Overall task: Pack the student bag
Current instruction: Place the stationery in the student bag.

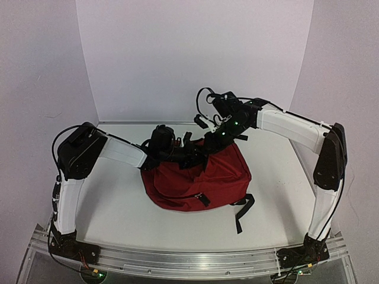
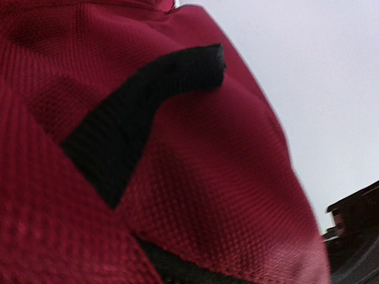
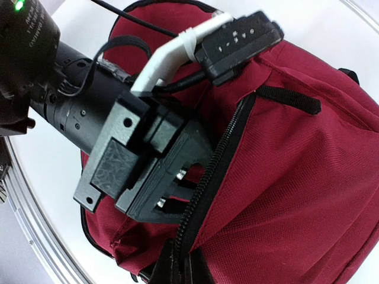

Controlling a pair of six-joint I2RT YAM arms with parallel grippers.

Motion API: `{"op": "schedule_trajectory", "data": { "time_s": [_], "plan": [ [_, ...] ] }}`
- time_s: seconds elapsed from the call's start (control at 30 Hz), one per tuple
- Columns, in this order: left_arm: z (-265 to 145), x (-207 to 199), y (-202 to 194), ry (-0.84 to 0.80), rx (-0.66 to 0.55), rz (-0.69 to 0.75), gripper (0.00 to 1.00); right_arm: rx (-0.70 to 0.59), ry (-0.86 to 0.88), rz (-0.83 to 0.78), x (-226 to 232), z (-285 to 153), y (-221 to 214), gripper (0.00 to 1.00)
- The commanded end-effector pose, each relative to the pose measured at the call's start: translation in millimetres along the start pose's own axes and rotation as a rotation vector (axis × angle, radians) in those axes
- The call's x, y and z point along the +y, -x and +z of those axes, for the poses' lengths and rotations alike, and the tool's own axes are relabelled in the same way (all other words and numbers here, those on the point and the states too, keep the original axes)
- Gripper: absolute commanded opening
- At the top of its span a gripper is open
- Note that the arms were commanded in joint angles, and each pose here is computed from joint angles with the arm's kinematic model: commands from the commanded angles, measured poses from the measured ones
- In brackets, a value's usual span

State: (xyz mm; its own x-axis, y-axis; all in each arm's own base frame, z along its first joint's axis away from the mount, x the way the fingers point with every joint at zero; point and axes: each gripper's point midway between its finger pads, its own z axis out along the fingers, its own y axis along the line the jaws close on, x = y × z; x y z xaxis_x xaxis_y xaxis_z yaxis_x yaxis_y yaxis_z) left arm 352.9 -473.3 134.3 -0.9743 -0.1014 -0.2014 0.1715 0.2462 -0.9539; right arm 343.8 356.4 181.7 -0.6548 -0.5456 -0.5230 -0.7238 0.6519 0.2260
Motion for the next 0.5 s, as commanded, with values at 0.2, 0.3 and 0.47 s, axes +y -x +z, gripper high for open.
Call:
{"op": "schedule_trajectory", "data": {
  "time_s": [0.2, 0.3, 0.47],
  "plan": [
    [-42.6, -18.6, -8.0, 0.196, -0.057, 0.086, 0.48, -0.039, 0.054, -0.014, 8.3, -13.3, 4.2, 0.0],
    [-55.0, -17.3, -7.0, 0.268, -0.078, 0.1, 0.48, -0.021, 0.059, -0.01, 7.8, -7.0, -1.0, 0.0],
    [-79.3, -4.2, -1.7, 0.442, -0.122, 0.13, 0.48, 0.01, 0.057, 0.0, 3.8, 5.3, -8.4, 0.0]
  ]
}}
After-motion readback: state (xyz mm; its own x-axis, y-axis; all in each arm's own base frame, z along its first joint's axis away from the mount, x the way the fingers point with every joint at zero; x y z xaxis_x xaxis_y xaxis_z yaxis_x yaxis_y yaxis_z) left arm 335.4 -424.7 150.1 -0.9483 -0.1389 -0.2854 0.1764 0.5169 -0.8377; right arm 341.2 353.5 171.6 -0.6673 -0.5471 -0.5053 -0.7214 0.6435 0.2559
